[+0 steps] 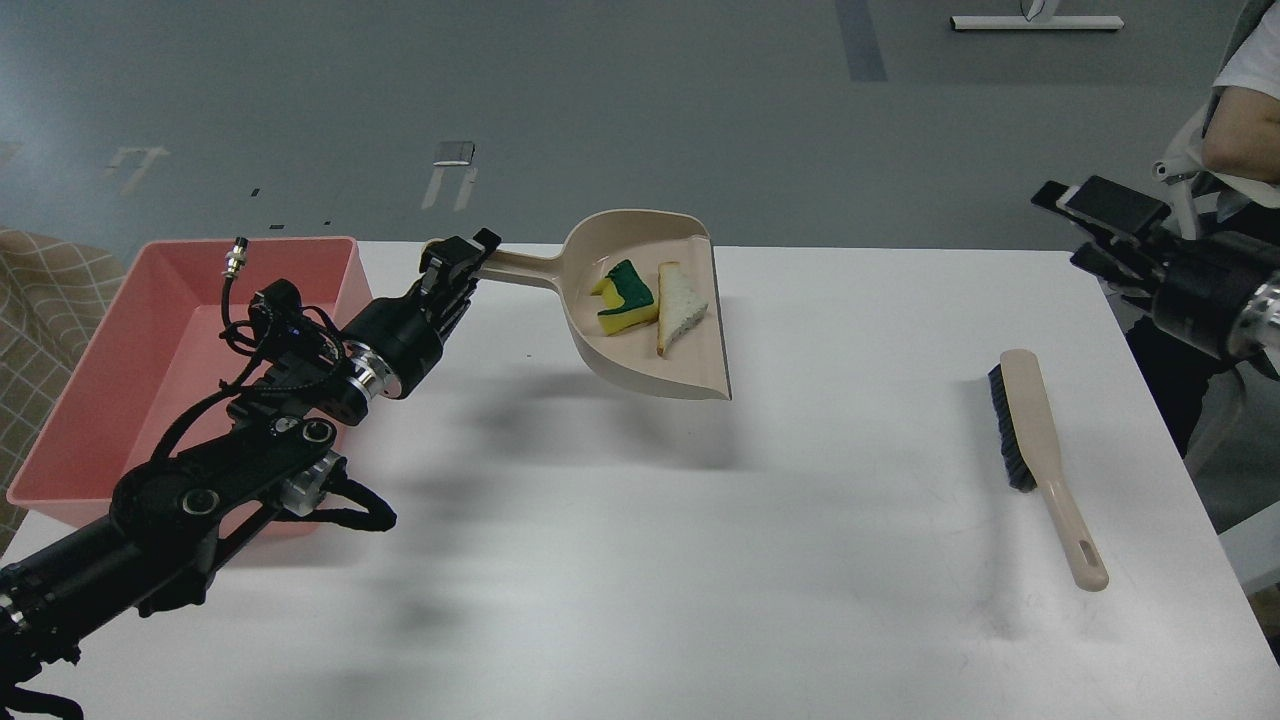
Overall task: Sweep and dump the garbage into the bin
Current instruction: 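Lift the dustpan with the left gripper and move it over the bin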
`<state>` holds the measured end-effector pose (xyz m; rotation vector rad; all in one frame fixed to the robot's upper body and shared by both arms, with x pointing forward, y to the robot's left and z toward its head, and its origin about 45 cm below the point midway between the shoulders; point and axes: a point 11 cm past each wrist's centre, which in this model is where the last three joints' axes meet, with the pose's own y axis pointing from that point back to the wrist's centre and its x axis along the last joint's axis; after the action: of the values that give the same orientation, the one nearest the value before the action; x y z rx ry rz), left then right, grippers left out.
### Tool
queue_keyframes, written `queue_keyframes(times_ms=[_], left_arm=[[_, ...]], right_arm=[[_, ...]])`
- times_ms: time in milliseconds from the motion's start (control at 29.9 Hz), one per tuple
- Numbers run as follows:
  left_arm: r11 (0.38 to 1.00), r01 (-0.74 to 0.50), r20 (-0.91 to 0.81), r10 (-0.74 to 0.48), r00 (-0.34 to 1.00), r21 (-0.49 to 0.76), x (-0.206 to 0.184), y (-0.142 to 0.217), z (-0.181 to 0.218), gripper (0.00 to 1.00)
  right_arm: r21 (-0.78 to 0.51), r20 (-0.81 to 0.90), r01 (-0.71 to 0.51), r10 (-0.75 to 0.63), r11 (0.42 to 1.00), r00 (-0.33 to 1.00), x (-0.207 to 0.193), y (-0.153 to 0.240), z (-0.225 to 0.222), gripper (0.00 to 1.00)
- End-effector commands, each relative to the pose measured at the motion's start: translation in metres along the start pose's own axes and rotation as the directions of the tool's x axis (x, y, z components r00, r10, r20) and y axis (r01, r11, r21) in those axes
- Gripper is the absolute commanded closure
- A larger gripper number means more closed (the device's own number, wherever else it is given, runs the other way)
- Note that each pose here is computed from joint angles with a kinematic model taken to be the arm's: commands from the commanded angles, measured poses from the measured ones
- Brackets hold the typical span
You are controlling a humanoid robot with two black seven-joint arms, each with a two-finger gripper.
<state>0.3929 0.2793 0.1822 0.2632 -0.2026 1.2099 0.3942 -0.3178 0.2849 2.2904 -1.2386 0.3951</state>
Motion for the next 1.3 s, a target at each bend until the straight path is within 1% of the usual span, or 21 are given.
queue_keyframes(times_ms=[0, 33, 67, 134, 167, 234, 301, 435, 502, 568, 669, 836, 903, 1070, 1271], left_arm=[[1.000, -0.017, -0.005, 0.017, 1.000, -0.004, 0.013, 0.002, 0.003, 1.00], [1.000, -0.025, -0.002, 0.025, 1.000, -0.007, 0.019, 0.003, 0.005, 1.00], [1.000, -0.029, -0.003, 0.029, 1.000, -0.008, 0.021, 0.003, 0.005, 1.00], [0.999, -0.045, -0.014, 0.044, 0.999, -0.030, 0.027, 0.002, 0.014, 1.00], [0.999, -0.045, -0.014, 0.045, 0.999, -0.030, 0.027, 0.002, 0.014, 1.00], [0.998, -0.046, -0.027, 0.044, 0.999, -0.052, 0.033, 0.005, 0.025, 1.00], [0.997, -0.041, -0.040, 0.039, 0.998, -0.066, 0.036, 0.008, 0.034, 1.00], [0.996, -0.054, -0.043, 0.051, 0.998, -0.072, 0.053, 0.017, 0.043, 1.00], [0.996, -0.062, -0.039, 0.060, 0.997, -0.062, 0.067, 0.024, 0.044, 1.00], [0.996, -0.061, -0.040, 0.059, 0.997, -0.063, 0.077, 0.029, 0.047, 1.00], [0.996, -0.073, -0.025, 0.071, 0.997, -0.056, 0.093, 0.038, 0.049, 1.00], [0.995, -0.096, 0.017, 0.097, 0.995, -0.039, 0.115, 0.055, 0.046, 1.00], [0.993, -0.111, 0.037, 0.112, 0.993, -0.033, 0.126, 0.068, 0.041, 1.00], [0.991, -0.129, -0.005, 0.129, 0.992, -0.022, 0.138, 0.089, 0.031, 1.00], [0.986, -0.169, -0.010, 0.169, 0.986, -0.010, 0.159, 0.113, 0.028, 1.00]], right_arm=[[0.095, 0.119, 0.026, -0.037, 0.995, 0.992, -0.027, -0.036, -0.016, 0.03], [0.130, 0.165, 0.036, -0.058, 0.991, 0.985, -0.040, -0.048, -0.022, 0.03], [0.154, 0.190, 0.034, -0.064, 0.987, 0.980, -0.044, -0.052, -0.027, 0.03], [0.256, 0.352, -0.044, -0.050, 0.966, 0.935, -0.054, -0.066, -0.042, 0.02], [0.256, 0.353, -0.045, -0.050, 0.966, 0.934, -0.054, -0.066, -0.042, 0.02], [0.317, 0.511, -0.078, -0.101, 0.945, 0.853, -0.070, -0.079, -0.049, 0.03], [0.331, 0.588, -0.103, -0.120, 0.938, 0.800, -0.072, -0.083, -0.048, 0.03], [0.346, 0.675, -0.148, -0.136, 0.927, 0.726, -0.068, -0.082, -0.042, 0.04], [0.377, 0.730, -0.205, -0.154, 0.904, 0.665, -0.062, -0.080, -0.039, 0.05], [0.392, 0.750, -0.245, -0.154, 0.887, 0.644, -0.059, -0.078, -0.035, 0.06], [0.394, 0.758, -0.271, -0.143, 0.878, 0.637, -0.057, -0.077, -0.030, 0.06], [0.389, 0.759, -0.274, -0.138, 0.880, 0.636, -0.056, -0.076, -0.028, 0.06], [0.388, 0.759, -0.274, -0.137, 0.880, 0.637, -0.056, -0.076, -0.027, 0.05], [0.377, 0.754, -0.277, -0.118, 0.884, 0.647, -0.050, -0.072, -0.022, 0.05], [0.362, 0.751, -0.277, -0.103, 0.890, 0.652, -0.047, -0.068, -0.014, 0.05]])
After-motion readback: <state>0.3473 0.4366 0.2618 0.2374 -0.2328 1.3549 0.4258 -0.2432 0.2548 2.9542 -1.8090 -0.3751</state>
